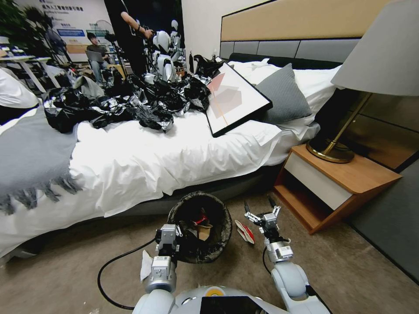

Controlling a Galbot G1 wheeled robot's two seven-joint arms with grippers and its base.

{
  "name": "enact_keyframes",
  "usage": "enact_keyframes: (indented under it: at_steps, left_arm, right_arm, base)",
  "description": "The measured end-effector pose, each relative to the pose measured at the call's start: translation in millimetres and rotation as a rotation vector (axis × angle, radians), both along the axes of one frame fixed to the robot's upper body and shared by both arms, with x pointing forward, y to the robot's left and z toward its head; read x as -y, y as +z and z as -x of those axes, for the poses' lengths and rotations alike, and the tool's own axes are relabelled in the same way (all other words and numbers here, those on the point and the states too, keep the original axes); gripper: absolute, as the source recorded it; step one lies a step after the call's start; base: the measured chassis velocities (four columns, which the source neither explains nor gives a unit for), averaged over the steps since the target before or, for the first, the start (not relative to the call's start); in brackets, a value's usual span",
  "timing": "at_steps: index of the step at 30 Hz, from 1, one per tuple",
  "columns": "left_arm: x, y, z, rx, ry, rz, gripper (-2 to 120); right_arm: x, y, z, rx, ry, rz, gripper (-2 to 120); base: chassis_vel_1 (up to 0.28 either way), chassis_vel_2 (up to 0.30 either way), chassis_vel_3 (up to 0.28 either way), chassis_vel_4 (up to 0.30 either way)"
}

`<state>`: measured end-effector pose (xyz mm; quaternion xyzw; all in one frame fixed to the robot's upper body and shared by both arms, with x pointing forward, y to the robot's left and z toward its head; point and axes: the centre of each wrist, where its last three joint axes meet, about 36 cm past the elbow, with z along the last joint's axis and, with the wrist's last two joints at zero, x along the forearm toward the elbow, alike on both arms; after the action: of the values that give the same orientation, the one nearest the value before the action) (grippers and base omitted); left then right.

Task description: Pick up the trash bin, then pick up the garbage from the floor and place it into the trash bin.

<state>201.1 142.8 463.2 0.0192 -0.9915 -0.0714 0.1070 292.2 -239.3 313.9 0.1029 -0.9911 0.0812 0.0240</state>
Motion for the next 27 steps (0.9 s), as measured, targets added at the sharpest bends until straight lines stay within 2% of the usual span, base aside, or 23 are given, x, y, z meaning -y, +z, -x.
enact_keyframes:
  at_steps: [5, 7, 12, 17, 27]
  left_arm:
    - [1, 0, 0, 0.001, -0.002, -0.001, 0]
    - [2, 0, 0, 0.002, -0.004, 0.0, 0]
    - [2, 0, 0, 0.003, -0.005, -0.003, 0]
    - [3, 0, 1, 0.004, -0.009, -0.005, 0]
    - [3, 2, 2, 0.006, -0.009, -0.008, 0]
  right_arm:
    - [12, -20, -4, -0.104, 0.052, 0.055, 100]
    - [24, -36, -3, -0.183, 0.096, 0.092, 100]
    - [36, -57, 0, -0.274, 0.147, 0.135, 100]
    - [32, -76, 3, -0.356, 0.172, 0.139, 100]
    - [29, -108, 5, -0.449, 0.199, 0.145, 100]
  base:
    - [0.0, 0.0, 0.0, 0.0]
    - [0.0, 0.0, 0.0, 0.0]
    - [0.0, 0.0, 0.0, 0.0]
    - [0.0, 0.0, 0.0, 0.0]
    - [0.0, 0.0, 0.0, 0.0]
